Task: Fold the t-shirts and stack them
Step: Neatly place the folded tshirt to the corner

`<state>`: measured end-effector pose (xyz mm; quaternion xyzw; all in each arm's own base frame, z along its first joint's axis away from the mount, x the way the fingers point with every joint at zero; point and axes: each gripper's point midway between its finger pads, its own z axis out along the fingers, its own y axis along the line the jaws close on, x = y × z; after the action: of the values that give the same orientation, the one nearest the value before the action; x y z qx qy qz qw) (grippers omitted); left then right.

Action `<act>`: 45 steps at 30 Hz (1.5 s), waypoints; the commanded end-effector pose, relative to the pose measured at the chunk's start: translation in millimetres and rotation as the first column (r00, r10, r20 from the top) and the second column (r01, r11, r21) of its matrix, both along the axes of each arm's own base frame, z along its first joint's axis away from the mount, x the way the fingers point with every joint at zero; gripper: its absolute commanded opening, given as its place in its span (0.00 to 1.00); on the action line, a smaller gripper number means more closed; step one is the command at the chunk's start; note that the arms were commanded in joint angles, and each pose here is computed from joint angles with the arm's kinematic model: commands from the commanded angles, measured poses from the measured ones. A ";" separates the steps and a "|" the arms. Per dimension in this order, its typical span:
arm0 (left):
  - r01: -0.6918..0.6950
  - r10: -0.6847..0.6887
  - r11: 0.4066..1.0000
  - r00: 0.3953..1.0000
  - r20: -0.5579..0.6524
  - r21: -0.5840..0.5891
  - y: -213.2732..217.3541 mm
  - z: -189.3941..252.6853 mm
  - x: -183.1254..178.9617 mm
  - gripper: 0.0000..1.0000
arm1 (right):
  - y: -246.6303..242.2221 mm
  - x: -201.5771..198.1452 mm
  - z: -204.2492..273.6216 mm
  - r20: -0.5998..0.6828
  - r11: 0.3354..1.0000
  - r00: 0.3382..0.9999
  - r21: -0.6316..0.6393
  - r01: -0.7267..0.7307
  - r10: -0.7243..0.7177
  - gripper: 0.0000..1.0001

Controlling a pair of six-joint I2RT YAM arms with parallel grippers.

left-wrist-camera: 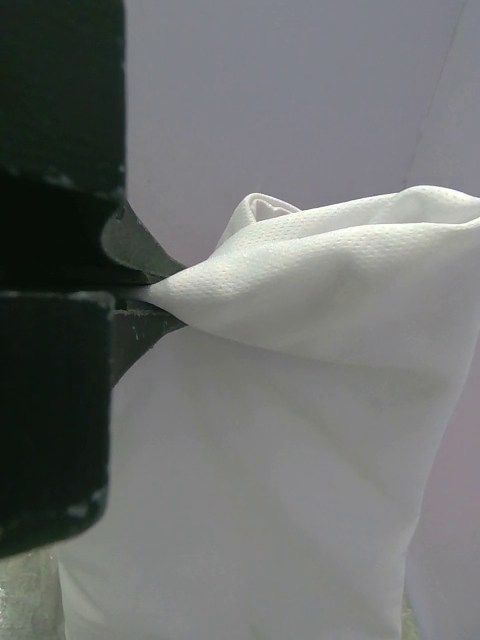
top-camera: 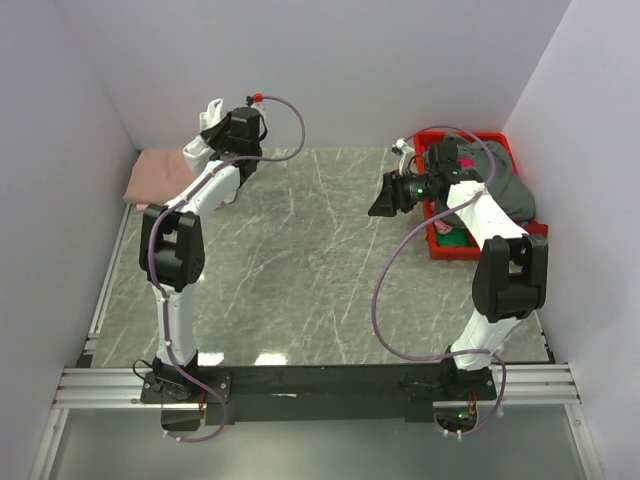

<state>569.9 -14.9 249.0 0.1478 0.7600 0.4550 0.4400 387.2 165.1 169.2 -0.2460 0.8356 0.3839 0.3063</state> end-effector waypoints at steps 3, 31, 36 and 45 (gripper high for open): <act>0.000 0.005 1.000 0.988 0.156 -0.032 4.5 72.3 -13.9 0.00 | 5.3 -1.1 3.5 0.014 1.000 1.000 0.011 -0.026 0.026 0.62; 0.004 0.002 0.999 0.989 0.148 -0.041 6.5 80.1 -23.4 0.00 | 7.5 -1.9 3.7 0.015 0.999 0.999 0.010 -0.032 0.032 0.62; 0.006 -0.001 0.999 0.989 0.147 -0.038 7.4 81.2 -24.2 0.00 | 8.2 -2.2 3.3 0.015 0.999 0.999 0.010 -0.035 0.035 0.62; 0.010 -0.004 0.999 0.993 0.117 -0.050 15.7 63.8 -13.6 0.00 | 8.3 -2.8 4.5 0.016 0.999 0.999 0.012 -0.036 0.036 0.62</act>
<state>560.2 -8.0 278.4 0.1403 0.7557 0.4499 0.4548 385.3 168.8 168.9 -0.2508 0.8345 0.3852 0.3039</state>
